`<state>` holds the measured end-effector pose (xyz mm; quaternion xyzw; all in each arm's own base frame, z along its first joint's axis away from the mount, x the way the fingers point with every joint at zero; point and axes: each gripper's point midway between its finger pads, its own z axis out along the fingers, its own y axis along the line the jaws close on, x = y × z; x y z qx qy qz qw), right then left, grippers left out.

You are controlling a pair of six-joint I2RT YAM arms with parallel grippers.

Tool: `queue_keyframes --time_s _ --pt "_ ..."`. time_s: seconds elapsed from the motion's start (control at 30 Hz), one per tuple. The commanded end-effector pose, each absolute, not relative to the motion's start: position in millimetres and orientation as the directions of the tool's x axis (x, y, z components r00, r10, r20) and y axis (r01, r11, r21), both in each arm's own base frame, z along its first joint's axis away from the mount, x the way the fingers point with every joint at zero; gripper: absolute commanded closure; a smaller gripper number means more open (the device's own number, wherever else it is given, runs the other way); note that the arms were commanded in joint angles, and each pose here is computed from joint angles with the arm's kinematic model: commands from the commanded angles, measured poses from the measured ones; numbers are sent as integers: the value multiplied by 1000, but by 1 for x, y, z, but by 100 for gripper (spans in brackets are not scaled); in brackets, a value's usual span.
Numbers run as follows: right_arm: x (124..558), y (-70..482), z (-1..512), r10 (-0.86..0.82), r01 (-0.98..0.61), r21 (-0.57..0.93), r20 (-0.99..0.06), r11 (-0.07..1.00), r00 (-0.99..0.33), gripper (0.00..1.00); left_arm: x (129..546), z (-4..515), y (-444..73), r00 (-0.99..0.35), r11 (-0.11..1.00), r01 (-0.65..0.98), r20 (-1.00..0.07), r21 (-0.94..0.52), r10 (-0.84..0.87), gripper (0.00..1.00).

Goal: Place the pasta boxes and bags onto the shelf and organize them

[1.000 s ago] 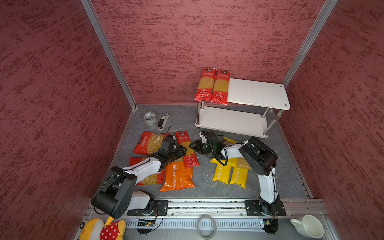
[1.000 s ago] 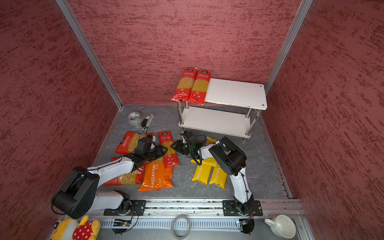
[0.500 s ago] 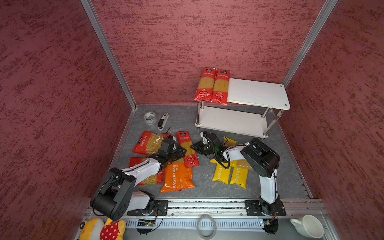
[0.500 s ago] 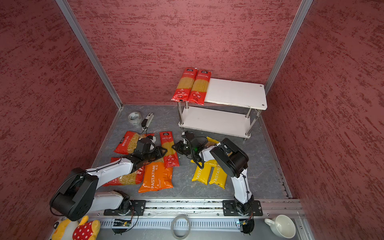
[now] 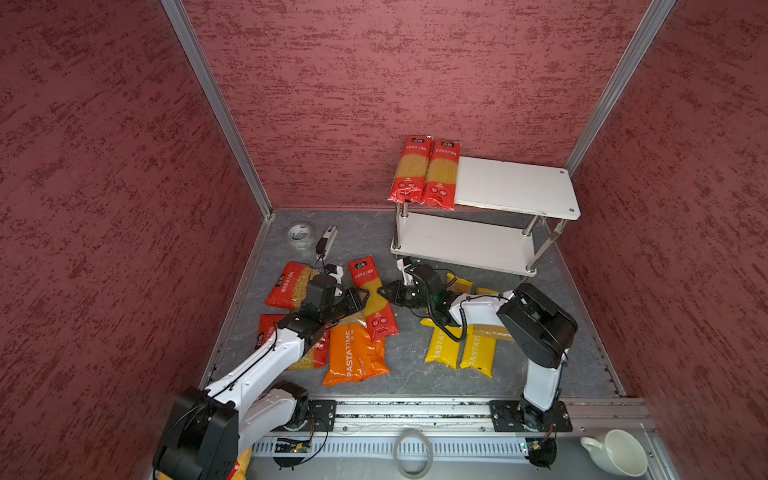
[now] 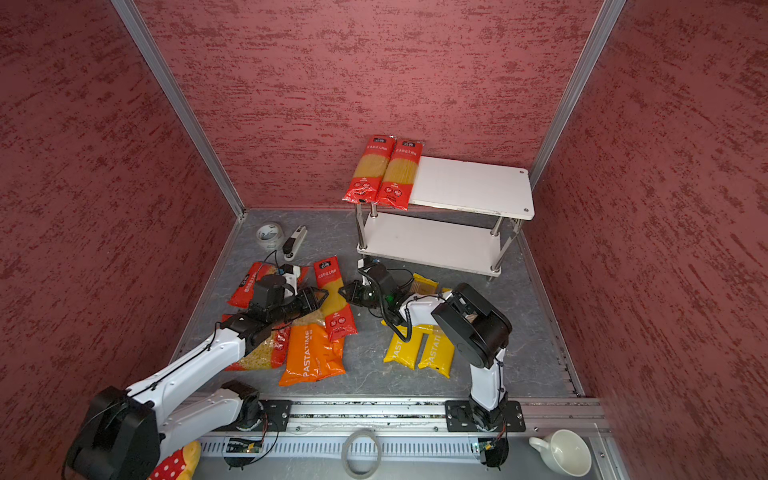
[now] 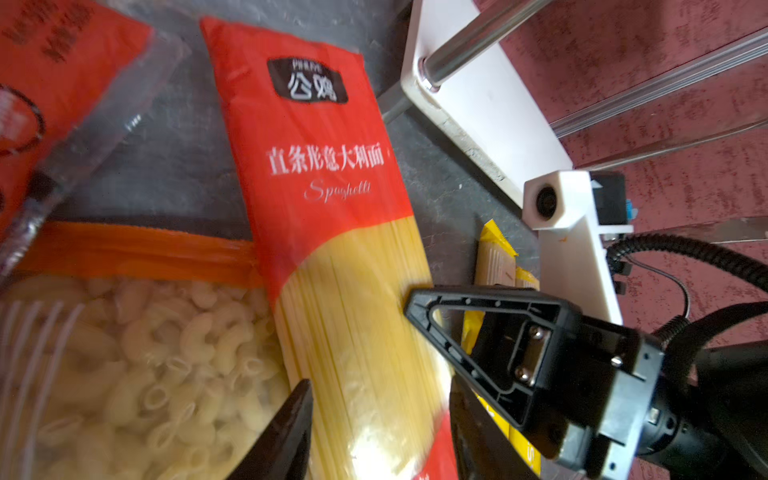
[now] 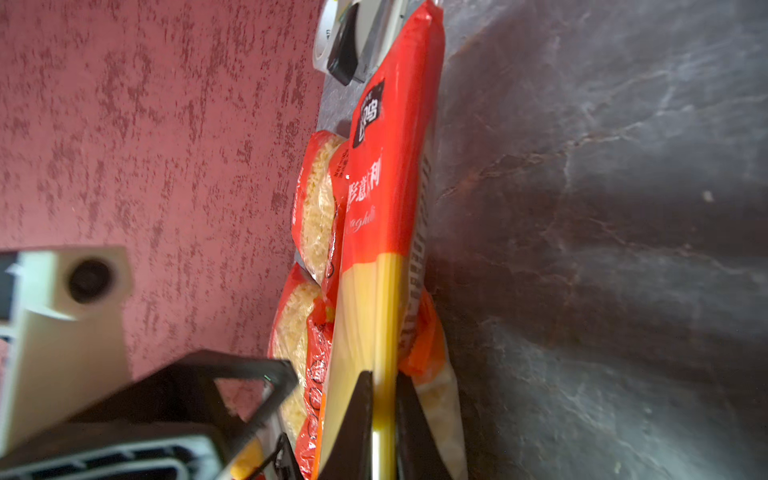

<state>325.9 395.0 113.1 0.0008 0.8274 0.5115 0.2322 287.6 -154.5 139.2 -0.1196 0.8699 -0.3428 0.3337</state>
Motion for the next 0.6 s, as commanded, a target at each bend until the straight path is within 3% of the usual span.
queue_keyframes --time_s 0.0,0.27,0.57 --pt "341 400 219 311 -502 778 -617 377 -723 100 285 162 -150 -731 736 79 -541 -673 -416 44" --pt "328 390 262 295 -656 645 -764 392 -574 100 284 216 -145 -634 678 242 -642 -695 -432 38" --pt "316 375 292 296 -742 534 -844 405 -446 100 285 254 -147 -557 641 371 -713 -672 -425 35"
